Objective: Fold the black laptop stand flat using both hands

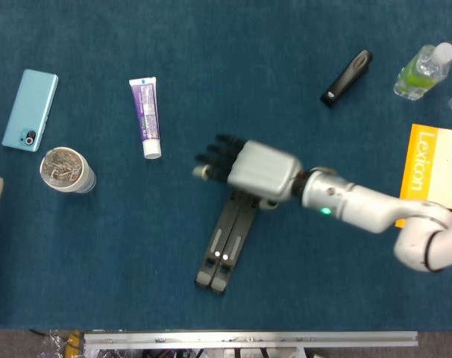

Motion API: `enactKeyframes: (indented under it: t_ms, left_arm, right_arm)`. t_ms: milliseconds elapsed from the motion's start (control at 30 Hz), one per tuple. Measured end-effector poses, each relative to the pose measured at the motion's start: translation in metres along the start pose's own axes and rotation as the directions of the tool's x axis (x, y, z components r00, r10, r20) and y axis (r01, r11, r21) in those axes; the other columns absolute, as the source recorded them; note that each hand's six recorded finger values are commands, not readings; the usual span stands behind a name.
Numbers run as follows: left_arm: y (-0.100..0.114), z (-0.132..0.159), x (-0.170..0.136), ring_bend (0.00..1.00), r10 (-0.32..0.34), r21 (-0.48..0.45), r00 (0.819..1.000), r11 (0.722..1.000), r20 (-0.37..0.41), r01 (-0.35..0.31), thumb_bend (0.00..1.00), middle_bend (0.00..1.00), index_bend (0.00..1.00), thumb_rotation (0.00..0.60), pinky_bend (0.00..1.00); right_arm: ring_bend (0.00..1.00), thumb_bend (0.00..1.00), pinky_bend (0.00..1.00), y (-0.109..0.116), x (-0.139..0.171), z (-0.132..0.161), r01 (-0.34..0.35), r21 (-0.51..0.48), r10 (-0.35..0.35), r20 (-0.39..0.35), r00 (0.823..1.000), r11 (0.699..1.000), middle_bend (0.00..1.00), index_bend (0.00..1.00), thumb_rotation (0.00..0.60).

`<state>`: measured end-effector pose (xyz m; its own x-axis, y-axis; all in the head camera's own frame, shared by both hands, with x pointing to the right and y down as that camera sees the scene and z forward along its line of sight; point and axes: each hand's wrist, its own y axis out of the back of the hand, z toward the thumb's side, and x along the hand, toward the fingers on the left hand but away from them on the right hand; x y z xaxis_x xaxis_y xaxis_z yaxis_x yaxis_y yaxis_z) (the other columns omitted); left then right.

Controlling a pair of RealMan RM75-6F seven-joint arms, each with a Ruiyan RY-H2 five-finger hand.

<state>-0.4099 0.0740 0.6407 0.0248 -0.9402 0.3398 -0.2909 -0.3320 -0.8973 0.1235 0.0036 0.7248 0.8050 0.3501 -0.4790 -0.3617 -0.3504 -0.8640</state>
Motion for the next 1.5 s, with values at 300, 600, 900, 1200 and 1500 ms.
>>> enactKeyframes:
  t_ms: [300, 600, 900, 1200, 1500]
  left_arm:
    - [0.011, 0.010, 0.013, 0.00, 0.078, 0.136, 0.994, 0.987, 0.071, -0.087, 0.34, 0.00, 0.00, 0.600, 0.00]
    - [0.012, 0.031, 0.017, 0.00, 0.085, 0.209, 0.989, 0.972, 0.124, -0.110, 0.34, 0.00, 0.00, 0.600, 0.00]
    - [0.005, 0.023, 0.008, 0.00, 0.072, 0.215, 0.995, 0.973, 0.073, -0.086, 0.34, 0.00, 0.00, 0.600, 0.00]
    - [0.011, 0.013, -0.007, 0.00, 0.129, 0.163, 0.990, 0.977, 0.049, -0.136, 0.34, 0.00, 0.00, 0.600, 0.00]
    - [0.011, 0.006, -0.016, 0.00, 0.105, 0.170, 0.994, 0.980, 0.023, -0.108, 0.34, 0.00, 0.00, 0.600, 0.00]
  right_arm:
    - [0.00, 0.04, 0.00, 0.026, 0.079, -0.064, 0.183, -0.036, -0.158, 0.359, 0.920, 0.983, 0.10, 0.00, 0.600]
    - [0.01, 0.07, 0.00, 0.018, 0.183, -0.100, 0.266, 0.001, -0.206, 0.634, 0.745, 0.964, 0.15, 0.00, 0.600]
    - [0.01, 0.07, 0.00, -0.005, 0.275, -0.101, 0.285, 0.032, -0.196, 0.799, 0.569, 0.958, 0.16, 0.00, 0.600]
    - [0.01, 0.07, 0.00, -0.025, 0.333, -0.089, 0.275, 0.025, -0.156, 0.872, 0.465, 0.961, 0.16, 0.00, 0.600]
    - [0.01, 0.07, 0.00, -0.031, 0.352, -0.086, 0.277, 0.023, -0.144, 0.895, 0.423, 0.961, 0.16, 0.00, 0.600]
